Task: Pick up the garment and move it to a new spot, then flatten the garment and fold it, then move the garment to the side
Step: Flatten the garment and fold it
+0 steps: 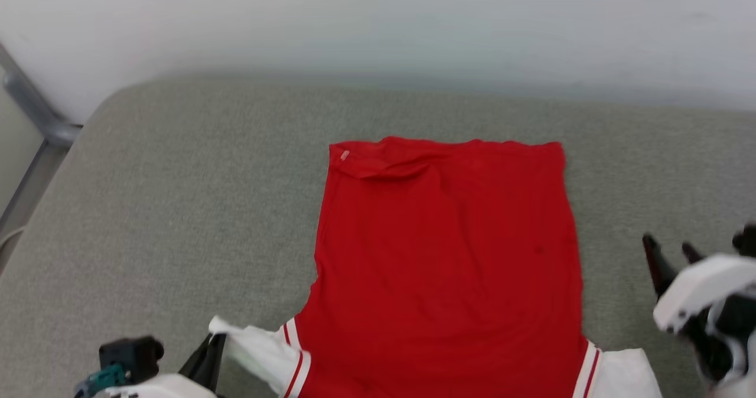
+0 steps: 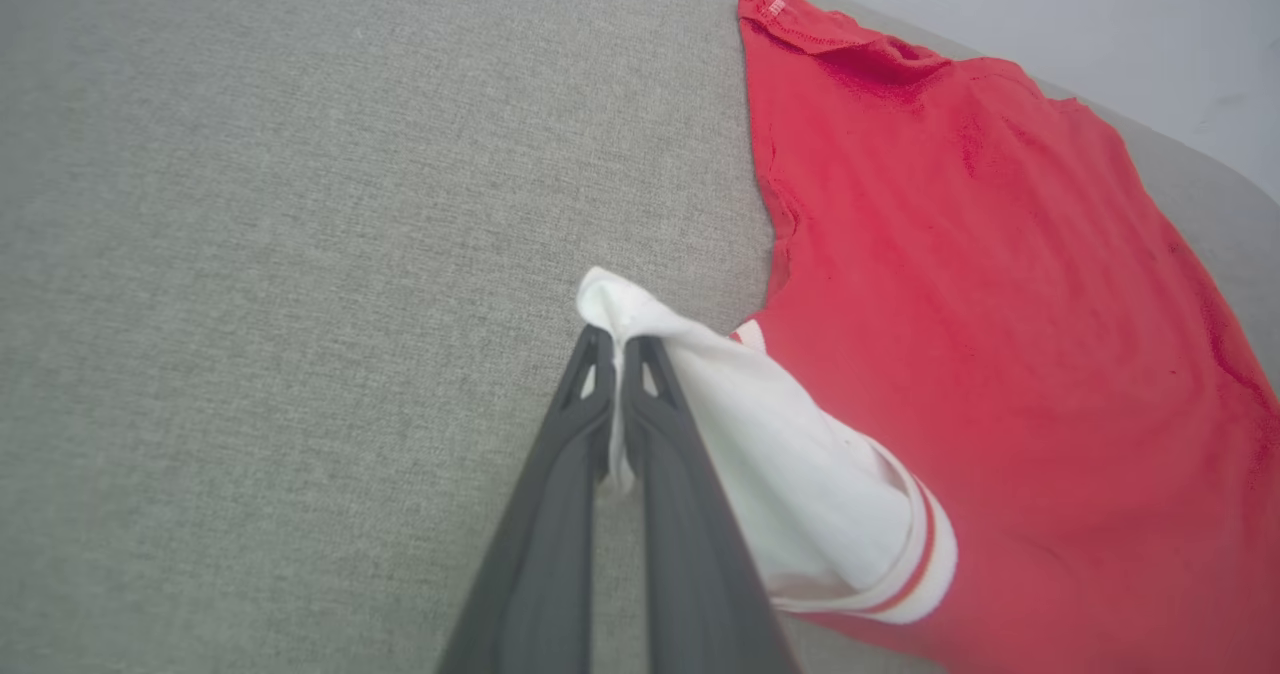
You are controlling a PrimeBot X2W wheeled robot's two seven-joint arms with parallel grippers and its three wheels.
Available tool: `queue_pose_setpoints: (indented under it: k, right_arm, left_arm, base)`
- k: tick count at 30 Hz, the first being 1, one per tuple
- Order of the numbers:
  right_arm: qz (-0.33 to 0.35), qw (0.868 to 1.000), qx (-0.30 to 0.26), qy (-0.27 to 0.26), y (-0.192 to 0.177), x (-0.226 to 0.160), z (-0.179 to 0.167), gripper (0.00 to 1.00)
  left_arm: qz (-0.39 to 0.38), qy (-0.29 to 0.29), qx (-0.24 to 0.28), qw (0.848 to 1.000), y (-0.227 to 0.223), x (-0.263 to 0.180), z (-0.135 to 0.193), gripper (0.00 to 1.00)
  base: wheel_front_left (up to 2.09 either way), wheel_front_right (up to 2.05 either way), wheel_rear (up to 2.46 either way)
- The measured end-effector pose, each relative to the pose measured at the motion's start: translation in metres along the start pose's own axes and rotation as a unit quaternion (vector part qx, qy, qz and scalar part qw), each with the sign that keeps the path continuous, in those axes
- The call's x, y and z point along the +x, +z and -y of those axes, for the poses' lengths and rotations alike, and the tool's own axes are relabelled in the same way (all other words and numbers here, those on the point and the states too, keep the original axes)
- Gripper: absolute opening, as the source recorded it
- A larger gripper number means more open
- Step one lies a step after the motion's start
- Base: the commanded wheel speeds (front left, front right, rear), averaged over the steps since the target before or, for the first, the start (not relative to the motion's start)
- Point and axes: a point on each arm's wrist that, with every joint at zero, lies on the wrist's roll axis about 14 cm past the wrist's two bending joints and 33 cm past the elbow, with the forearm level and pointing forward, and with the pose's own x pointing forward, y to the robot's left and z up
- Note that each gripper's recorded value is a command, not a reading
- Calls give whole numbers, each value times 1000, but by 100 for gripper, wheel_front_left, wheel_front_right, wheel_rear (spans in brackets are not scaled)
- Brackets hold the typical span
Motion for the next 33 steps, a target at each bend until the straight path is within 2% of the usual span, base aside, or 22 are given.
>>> queue_pose_setpoints:
  k: [8,15,17,21,27,28,29,30,33]
  right_arm:
    - [-83,995,-37,33,24,94,-34,100]
    - [-149,984,-78,55,21,163,-68,100]
    - [-169,980,-82,59,15,179,-75,100]
    - [-238,964,-99,63,-21,198,-86,100]
    - [-316,942,-99,52,-60,204,-82,100]
    - [-325,939,-99,50,-61,203,-81,53]
    - [-332,937,-99,47,-63,202,-79,18]
    - [-335,936,-95,46,-63,201,-79,0]
    - [-343,933,-104,39,-63,197,-75,0]
  left_arm:
    - [39,-32,1,999,26,33,18,0]
    - [40,-38,-1,998,25,55,17,0]
    - [39,-36,-3,999,23,60,16,0]
    - [31,-19,-1,999,17,66,3,0]
    - [21,-4,-7,1000,7,69,-5,0]
    - [20,-3,-7,1000,6,69,-6,0]
    - [20,-2,-7,1000,6,69,-6,0]
    - [19,-2,-7,1000,5,70,-7,0]
    - [24,-2,-8,1000,8,70,-7,0]
  base:
    - [0,0,0]
    - [0,0,0]
    - [0,0,0]
    - [0,0,0]
    - [0,0,0]
    - [0,0,0]
    - [0,0,0]
    - [0,0,0]
    - [0,0,0]
